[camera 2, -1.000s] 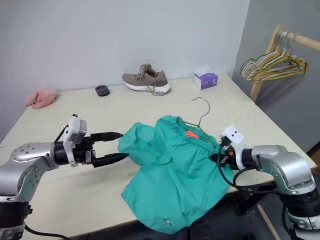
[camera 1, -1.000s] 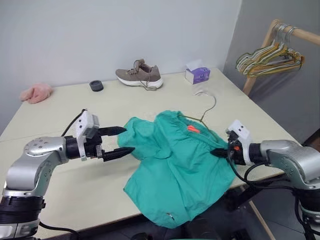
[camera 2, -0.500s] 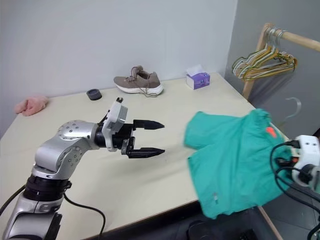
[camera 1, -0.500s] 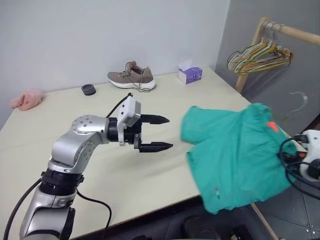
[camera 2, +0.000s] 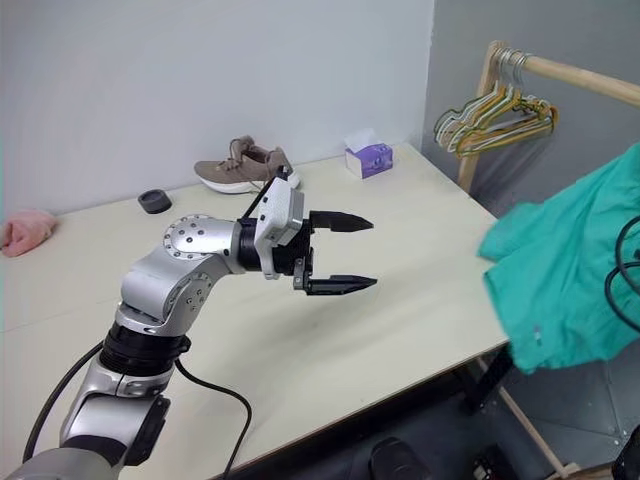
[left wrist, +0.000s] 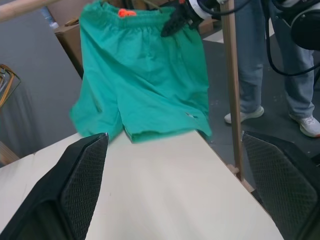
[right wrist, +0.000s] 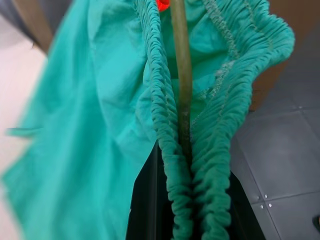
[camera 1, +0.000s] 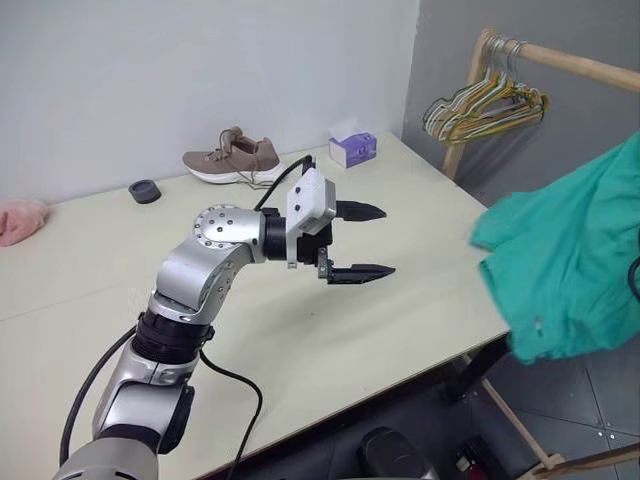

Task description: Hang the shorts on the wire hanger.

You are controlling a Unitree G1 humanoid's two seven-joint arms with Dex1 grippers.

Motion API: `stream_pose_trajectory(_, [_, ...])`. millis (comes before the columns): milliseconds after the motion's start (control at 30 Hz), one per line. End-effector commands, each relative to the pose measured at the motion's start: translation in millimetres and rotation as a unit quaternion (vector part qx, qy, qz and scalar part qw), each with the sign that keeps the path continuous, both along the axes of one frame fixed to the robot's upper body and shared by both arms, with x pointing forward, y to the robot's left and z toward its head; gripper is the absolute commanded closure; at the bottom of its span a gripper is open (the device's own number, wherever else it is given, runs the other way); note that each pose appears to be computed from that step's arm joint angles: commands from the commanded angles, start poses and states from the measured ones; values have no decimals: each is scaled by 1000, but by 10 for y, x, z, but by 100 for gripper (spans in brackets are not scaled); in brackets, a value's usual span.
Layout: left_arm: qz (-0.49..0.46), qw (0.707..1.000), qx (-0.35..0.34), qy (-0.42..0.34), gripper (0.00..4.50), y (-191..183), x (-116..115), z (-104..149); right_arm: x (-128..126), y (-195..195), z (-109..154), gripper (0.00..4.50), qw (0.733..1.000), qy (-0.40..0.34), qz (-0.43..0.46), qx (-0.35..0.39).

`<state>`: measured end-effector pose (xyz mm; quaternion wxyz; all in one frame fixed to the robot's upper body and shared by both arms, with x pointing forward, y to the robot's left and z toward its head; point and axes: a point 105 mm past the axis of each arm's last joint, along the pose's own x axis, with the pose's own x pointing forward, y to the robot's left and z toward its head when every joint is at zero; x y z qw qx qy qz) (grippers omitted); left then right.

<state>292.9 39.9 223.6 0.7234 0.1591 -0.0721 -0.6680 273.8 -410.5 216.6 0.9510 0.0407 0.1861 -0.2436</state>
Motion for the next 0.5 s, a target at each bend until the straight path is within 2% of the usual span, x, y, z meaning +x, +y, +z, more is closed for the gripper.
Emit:
stream_pose_trajectory(33, [-19, 999, -14, -32, 1, -110, -20, 169, -11, -225, 286, 450, 998, -43, -51, -2])
stream_pose_trajectory(233, [-59, 997, -38, -12, 1, -252, -68, 305, 78, -367, 266, 450, 995, -30, -80, 53])
stream_pose_trajectory(500, [-76, 996, -34, -13, 1, -291, -29, 419, 186, -258, -2, 450, 990, 10, -73, 120])
